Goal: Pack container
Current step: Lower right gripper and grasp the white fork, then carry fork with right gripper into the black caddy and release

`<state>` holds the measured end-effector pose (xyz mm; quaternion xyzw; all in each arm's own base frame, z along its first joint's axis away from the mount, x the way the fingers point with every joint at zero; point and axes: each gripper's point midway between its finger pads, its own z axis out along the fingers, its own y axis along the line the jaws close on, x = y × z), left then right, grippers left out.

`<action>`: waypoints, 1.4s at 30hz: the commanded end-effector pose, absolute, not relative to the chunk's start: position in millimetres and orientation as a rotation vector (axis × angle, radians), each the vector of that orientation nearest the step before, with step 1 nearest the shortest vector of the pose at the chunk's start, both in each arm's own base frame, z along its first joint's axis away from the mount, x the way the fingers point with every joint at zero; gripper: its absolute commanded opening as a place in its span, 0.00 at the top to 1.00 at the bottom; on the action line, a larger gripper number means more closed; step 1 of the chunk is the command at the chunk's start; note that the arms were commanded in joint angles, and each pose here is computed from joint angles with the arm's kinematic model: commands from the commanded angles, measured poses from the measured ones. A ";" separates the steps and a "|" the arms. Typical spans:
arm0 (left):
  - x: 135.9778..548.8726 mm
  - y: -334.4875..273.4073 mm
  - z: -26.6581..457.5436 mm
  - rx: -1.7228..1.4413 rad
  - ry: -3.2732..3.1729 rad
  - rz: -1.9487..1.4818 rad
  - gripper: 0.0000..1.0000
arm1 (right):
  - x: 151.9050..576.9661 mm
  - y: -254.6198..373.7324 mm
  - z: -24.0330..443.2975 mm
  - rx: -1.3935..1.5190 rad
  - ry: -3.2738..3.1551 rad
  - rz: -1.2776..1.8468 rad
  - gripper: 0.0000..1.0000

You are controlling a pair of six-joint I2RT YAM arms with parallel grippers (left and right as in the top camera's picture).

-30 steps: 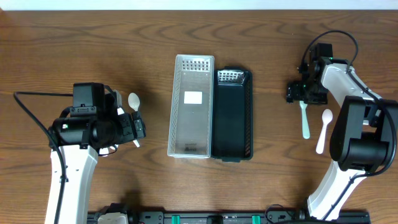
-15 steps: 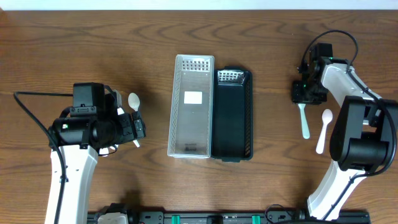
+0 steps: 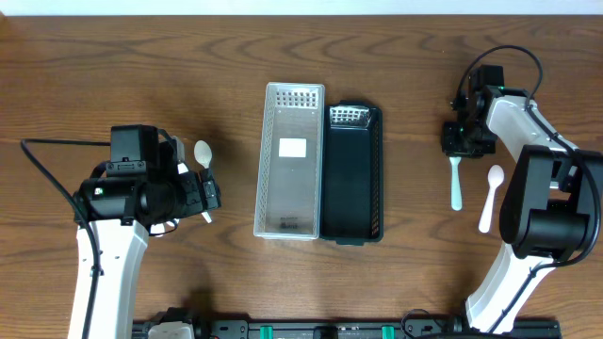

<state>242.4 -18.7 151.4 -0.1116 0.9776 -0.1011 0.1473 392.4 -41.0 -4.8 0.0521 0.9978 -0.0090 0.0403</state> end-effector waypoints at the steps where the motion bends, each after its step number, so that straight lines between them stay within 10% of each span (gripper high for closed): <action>1: 244.5 -16.8 157.8 -0.315 2.793 -0.282 0.06 | 377.5 -42.4 -28.1 0.171 3.133 -0.029 0.87; 22: 244.5 -16.9 157.8 -0.316 2.793 -0.283 0.05 | 396.8 79.2 214.5 0.189 2.543 0.211 0.99; 39: 244.5 -16.8 157.8 -0.315 2.793 -0.283 0.05 | 372.5 217.6 93.6 -0.068 2.825 0.237 0.98; 42: 244.5 -16.8 157.8 -0.315 2.793 -0.283 0.05 | 373.9 218.7 85.8 -0.069 2.835 0.231 0.81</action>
